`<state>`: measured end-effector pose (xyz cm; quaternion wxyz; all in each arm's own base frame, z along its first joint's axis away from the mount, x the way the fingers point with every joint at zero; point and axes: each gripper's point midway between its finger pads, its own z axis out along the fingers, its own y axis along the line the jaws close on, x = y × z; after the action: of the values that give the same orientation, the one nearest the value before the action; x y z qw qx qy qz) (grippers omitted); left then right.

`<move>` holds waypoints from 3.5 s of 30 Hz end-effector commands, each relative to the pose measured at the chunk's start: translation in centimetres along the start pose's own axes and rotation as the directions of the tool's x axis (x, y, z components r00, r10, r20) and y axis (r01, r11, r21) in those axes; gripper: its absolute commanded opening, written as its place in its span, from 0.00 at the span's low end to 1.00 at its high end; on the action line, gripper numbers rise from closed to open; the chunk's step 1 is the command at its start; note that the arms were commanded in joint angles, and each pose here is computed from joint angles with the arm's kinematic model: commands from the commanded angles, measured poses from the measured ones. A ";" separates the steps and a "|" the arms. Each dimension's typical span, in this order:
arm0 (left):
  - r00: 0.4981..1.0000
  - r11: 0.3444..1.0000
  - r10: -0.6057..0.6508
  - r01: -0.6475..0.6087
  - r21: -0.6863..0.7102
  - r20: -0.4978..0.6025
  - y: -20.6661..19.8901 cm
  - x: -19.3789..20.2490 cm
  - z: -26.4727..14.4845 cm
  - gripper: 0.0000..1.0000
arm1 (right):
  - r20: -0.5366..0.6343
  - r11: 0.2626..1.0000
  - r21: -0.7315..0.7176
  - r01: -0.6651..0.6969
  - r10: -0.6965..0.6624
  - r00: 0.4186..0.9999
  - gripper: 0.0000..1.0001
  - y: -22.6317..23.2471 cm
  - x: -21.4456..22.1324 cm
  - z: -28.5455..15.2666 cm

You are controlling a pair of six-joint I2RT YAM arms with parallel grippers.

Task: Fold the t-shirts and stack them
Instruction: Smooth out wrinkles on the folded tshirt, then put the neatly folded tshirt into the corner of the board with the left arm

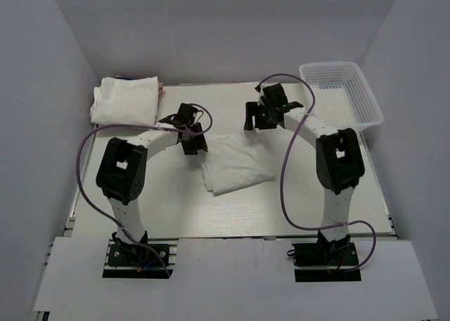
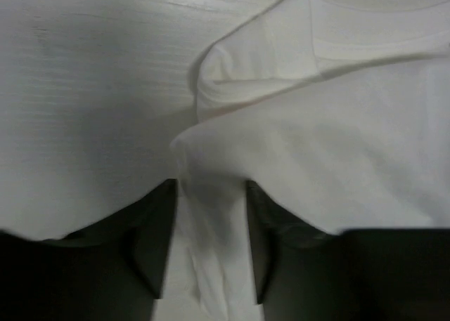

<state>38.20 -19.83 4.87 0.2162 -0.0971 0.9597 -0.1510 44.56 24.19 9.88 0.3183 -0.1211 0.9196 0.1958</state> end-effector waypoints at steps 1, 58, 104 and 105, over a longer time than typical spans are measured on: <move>0.999 0.996 0.014 -0.019 0.093 0.050 -2.7 -2.7 -0.3 0.48 | 0.026 0.999 0.021 -0.029 0.028 0.999 0.66 -0.2 -2.1 0.8; 0.986 0.968 0.053 -0.089 0.234 0.157 -5.4 -3.9 -6.4 1.00 | 0.093 0.921 -0.389 -0.006 0.046 0.995 0.90 2.5 3.3 -8.5; 0.831 0.843 0.531 -0.499 -0.201 0.164 -3.9 -11.4 -3.0 0.00 | 0.268 0.974 0.049 0.221 -0.226 0.937 0.90 -3.1 2.4 -14.6; 0.788 0.806 0.588 -0.551 -0.217 0.181 -3.8 -12.6 -4.4 0.00 | 0.262 0.973 0.060 0.223 -0.230 0.937 0.90 -3.5 2.4 -14.3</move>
<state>45.56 -23.13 7.70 0.2810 0.0994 0.9513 -0.0791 35.67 15.98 17.39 0.4391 -0.1823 0.8566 0.2003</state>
